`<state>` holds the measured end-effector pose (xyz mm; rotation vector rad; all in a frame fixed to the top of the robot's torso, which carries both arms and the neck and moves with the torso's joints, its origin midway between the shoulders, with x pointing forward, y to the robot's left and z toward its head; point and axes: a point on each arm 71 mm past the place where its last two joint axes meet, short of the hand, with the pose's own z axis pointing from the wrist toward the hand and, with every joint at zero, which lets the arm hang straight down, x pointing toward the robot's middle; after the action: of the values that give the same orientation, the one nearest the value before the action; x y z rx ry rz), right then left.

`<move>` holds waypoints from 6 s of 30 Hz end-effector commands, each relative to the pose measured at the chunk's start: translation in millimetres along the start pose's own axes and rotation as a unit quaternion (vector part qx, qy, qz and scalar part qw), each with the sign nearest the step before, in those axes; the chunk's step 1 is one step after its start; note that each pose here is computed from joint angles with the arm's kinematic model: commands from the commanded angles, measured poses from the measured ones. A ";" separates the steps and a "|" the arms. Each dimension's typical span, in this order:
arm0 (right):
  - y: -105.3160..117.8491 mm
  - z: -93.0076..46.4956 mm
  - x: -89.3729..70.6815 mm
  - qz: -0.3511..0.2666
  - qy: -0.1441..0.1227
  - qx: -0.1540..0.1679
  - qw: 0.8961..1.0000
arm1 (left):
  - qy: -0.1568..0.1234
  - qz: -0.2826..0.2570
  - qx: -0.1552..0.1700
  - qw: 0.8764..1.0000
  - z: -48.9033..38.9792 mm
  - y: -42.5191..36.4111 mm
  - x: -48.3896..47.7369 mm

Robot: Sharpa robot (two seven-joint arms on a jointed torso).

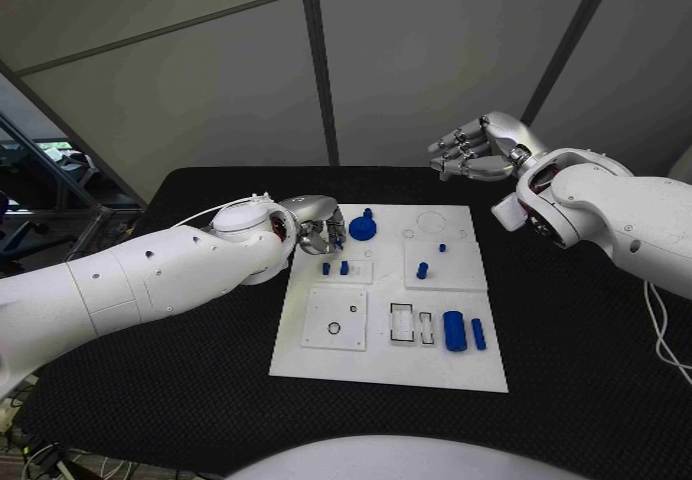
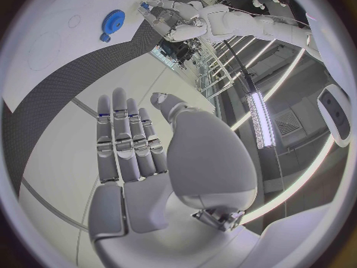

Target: Assemble the parts on the task board

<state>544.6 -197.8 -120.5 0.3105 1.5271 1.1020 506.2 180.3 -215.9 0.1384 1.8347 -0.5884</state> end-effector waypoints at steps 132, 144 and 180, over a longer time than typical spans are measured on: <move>-44.4 -41.7 85.3 -0.402 0.172 0.057 0.898 | -0.202 -0.585 0.055 0.783 -56.7 59.1 -66.9; -38.3 -45.1 84.6 -0.409 0.141 0.051 0.900 | -0.201 -0.593 0.048 0.778 -56.3 61.2 -66.0; 60.9 -53.6 120.5 -0.306 0.105 -0.097 0.941 | -0.194 -0.603 0.043 0.773 -49.3 54.3 -61.4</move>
<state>440.5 -108.2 -156.4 -0.4249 1.5341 0.7370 505.2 263.6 -166.8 -1.1155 1.2932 -1.4351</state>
